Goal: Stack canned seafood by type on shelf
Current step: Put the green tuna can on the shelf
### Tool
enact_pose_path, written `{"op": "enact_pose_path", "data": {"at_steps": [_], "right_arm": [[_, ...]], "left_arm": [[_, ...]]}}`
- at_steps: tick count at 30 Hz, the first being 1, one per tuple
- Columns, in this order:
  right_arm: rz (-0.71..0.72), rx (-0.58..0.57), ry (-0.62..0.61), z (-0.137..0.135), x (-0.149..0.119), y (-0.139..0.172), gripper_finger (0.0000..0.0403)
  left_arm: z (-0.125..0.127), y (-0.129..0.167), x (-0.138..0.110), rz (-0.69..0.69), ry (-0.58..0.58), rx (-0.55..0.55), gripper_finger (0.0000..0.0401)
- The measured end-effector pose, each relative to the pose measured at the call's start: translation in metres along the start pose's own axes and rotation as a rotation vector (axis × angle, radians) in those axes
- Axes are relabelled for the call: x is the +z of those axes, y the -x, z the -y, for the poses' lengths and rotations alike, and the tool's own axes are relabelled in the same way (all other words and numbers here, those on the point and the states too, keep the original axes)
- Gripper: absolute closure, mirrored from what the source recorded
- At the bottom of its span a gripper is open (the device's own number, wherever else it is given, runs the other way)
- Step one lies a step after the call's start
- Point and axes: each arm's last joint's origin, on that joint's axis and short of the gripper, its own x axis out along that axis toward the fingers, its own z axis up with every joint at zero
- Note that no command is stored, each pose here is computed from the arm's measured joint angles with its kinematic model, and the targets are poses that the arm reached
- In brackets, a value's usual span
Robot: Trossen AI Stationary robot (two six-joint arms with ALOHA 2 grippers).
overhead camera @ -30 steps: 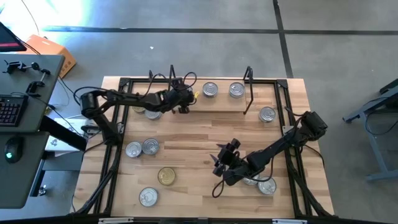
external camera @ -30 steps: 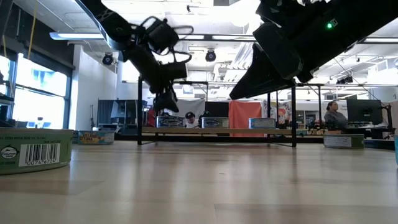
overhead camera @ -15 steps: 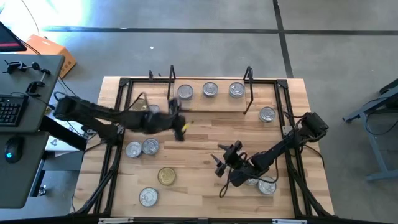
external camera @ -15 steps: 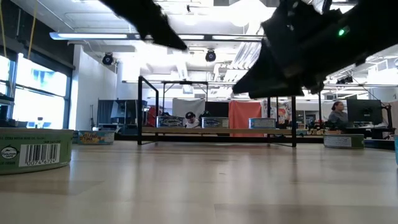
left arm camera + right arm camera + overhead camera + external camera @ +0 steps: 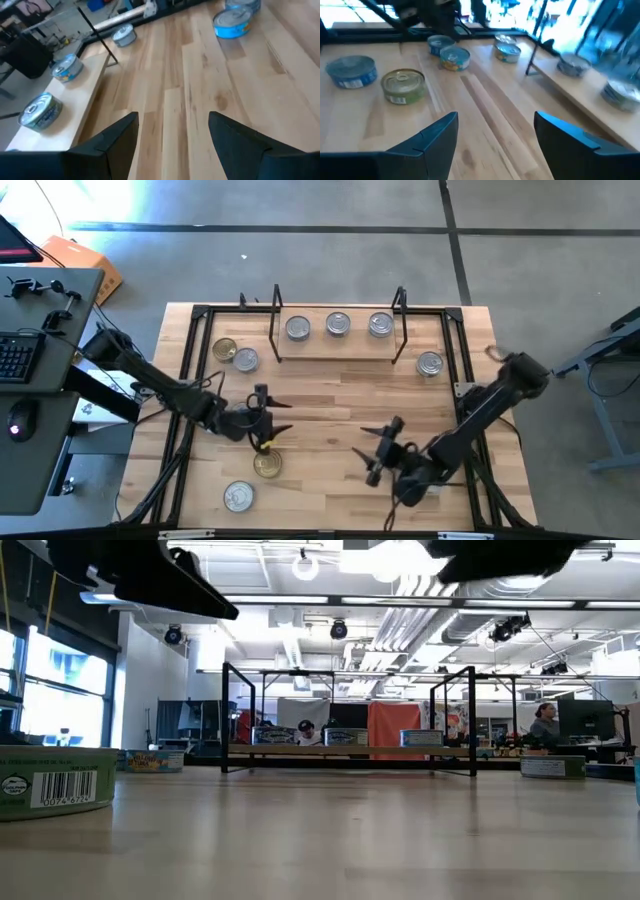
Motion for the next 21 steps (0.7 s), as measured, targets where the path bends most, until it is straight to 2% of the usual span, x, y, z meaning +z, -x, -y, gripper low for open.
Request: {"op": "enact_pose_path", "data": {"at_steps": [4,8,12,15,21], "right_arm": [[-0.200,-0.021,-0.184,0.038,0.023,0.019,0.0149],[-0.489,-0.148,-0.258,0.077,0.022,0.025,0.0149],[-0.731,-0.335,-0.251,0.105,0.006,0.018,0.0149],[-0.828,-0.439,-0.275,0.121,-0.012,0.005,0.0157],[-1.007,-0.681,-0.283,0.166,-0.050,-0.020,0.0222]], "left_arm": [[0.002,0.001,0.000,0.041,0.019,0.005,0.0169],[0.002,0.001,0.001,0.044,0.015,0.010,0.0169],[0.002,0.001,0.001,0.044,0.015,0.017,0.0169],[0.002,0.001,0.001,0.043,0.018,0.018,0.0169],[0.001,0.001,0.001,0.045,0.022,0.018,0.0169]]}}
